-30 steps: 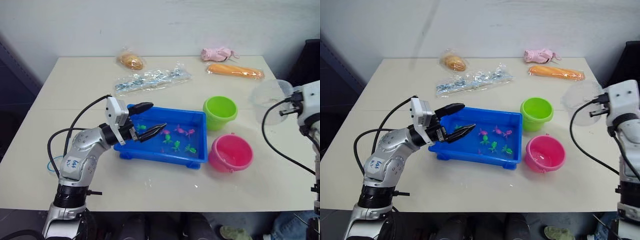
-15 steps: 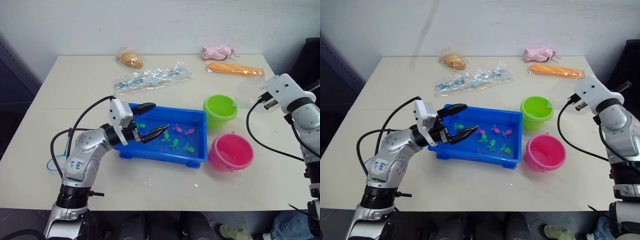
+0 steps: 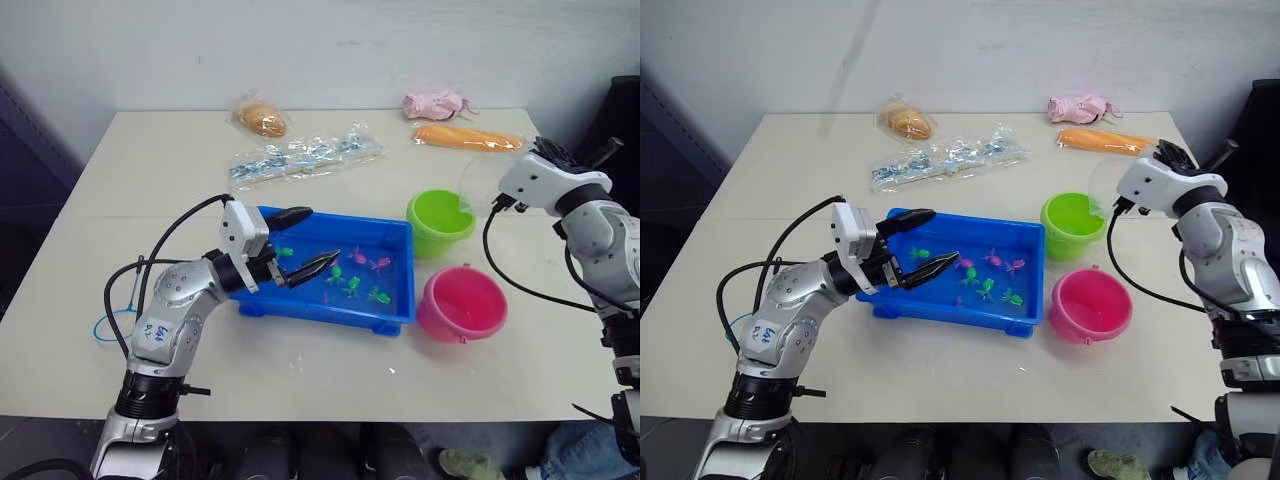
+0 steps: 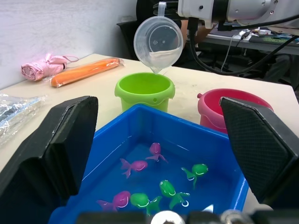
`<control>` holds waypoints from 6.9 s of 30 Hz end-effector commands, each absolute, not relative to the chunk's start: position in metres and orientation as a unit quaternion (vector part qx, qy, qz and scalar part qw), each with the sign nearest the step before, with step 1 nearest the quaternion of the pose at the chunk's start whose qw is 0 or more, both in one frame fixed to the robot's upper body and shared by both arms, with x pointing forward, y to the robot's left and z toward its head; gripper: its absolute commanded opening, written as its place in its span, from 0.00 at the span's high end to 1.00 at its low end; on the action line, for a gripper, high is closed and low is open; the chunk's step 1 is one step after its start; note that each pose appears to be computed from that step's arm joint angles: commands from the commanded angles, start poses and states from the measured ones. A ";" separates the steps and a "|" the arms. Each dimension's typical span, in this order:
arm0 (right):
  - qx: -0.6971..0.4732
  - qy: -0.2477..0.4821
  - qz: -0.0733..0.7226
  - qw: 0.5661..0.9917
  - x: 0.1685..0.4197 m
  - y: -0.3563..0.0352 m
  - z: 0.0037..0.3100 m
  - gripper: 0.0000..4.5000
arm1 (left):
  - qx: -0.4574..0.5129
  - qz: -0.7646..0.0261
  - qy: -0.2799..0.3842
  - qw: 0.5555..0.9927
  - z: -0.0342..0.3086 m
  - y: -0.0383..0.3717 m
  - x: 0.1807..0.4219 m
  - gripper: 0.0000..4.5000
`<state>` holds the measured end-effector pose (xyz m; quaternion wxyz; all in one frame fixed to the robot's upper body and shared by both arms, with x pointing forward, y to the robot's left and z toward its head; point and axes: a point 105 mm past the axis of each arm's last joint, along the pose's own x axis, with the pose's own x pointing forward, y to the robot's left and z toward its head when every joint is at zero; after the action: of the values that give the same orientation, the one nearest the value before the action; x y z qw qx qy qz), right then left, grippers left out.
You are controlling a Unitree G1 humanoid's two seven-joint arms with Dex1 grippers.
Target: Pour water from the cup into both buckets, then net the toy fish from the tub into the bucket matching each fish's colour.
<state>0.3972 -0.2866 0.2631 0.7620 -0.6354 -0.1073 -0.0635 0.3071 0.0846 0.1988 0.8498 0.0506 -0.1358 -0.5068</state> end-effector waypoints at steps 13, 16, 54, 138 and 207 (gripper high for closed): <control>-0.706 -0.157 -0.077 0.686 0.398 -0.276 0.289 0.99 | 0.058 -0.526 -0.151 0.835 0.204 0.078 0.292 0.00; -0.714 -0.162 -0.085 0.676 0.398 -0.278 0.291 0.99 | 0.058 -0.525 -0.150 0.836 0.203 0.077 0.293 0.00; -0.075 -0.110 -0.118 0.984 0.338 -0.372 0.273 0.99 | 0.043 -0.576 -0.160 0.800 0.220 0.089 0.288 0.00; -0.146 -0.175 0.552 0.802 0.199 -0.149 0.196 0.01 | -0.011 0.105 0.077 0.991 0.092 0.410 0.109 0.00; -0.093 -0.015 0.661 0.744 0.222 -0.094 0.235 0.00 | 0.345 -0.656 0.052 0.669 0.210 0.154 0.265 0.99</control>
<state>0.2260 -0.0989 0.2354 0.7557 -0.0911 -0.0321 0.6478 0.2690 0.1663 0.2027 0.6961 0.3198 0.0683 -0.6391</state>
